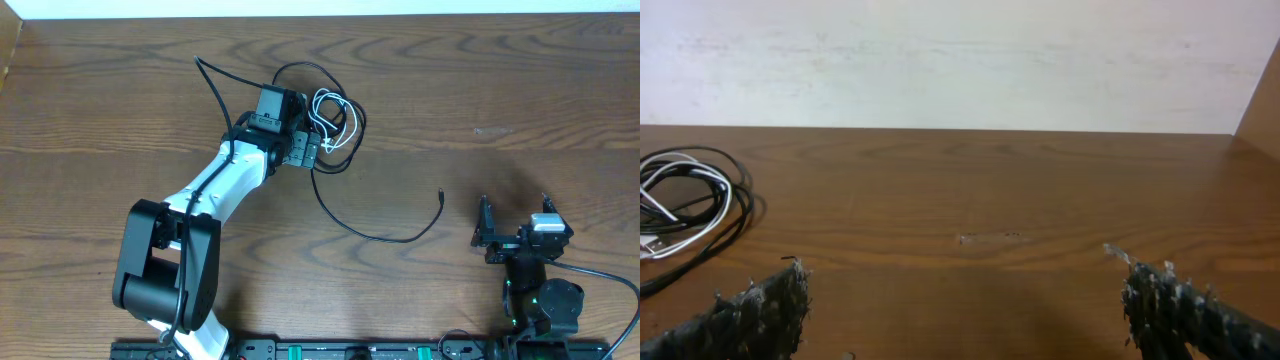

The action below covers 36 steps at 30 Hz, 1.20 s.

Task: Untangle cables

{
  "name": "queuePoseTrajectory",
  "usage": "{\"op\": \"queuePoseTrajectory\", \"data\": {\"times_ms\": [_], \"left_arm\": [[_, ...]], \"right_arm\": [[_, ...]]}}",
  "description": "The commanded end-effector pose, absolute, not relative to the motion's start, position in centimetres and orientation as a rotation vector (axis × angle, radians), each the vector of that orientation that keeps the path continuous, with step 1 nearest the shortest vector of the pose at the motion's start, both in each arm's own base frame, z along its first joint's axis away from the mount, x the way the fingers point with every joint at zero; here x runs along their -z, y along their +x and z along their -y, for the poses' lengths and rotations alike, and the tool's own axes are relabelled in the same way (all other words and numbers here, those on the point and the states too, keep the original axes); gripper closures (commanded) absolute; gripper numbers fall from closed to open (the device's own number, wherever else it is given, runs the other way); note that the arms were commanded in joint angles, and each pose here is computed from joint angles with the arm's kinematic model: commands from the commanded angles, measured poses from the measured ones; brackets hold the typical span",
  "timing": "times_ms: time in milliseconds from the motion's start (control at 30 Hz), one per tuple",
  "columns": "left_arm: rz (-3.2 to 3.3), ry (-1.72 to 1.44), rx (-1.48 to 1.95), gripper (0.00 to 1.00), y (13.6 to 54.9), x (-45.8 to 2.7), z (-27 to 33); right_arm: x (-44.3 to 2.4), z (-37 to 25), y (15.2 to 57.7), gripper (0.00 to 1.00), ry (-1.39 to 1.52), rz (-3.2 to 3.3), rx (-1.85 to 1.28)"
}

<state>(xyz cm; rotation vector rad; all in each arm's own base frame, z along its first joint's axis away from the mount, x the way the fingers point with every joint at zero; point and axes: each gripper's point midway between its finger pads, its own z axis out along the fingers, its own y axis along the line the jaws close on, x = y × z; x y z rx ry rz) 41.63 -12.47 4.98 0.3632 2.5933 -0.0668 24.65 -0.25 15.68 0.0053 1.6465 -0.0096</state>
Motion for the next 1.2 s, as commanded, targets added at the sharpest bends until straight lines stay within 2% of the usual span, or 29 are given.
{"op": "queuePoseTrajectory", "data": {"times_ms": [0, 1167], "left_arm": [[-2.586, 0.363, 0.05, 0.02, 42.15, -5.0, 12.34], [-2.58, 0.358, 0.069, 0.02, 42.24, -5.09, 12.62]], "right_arm": [[-15.67, 0.61, 24.61, 0.01, 0.034, -1.644, 0.011], [-15.66, 0.61, 24.61, 0.01, 0.034, -1.645, 0.011]]}}
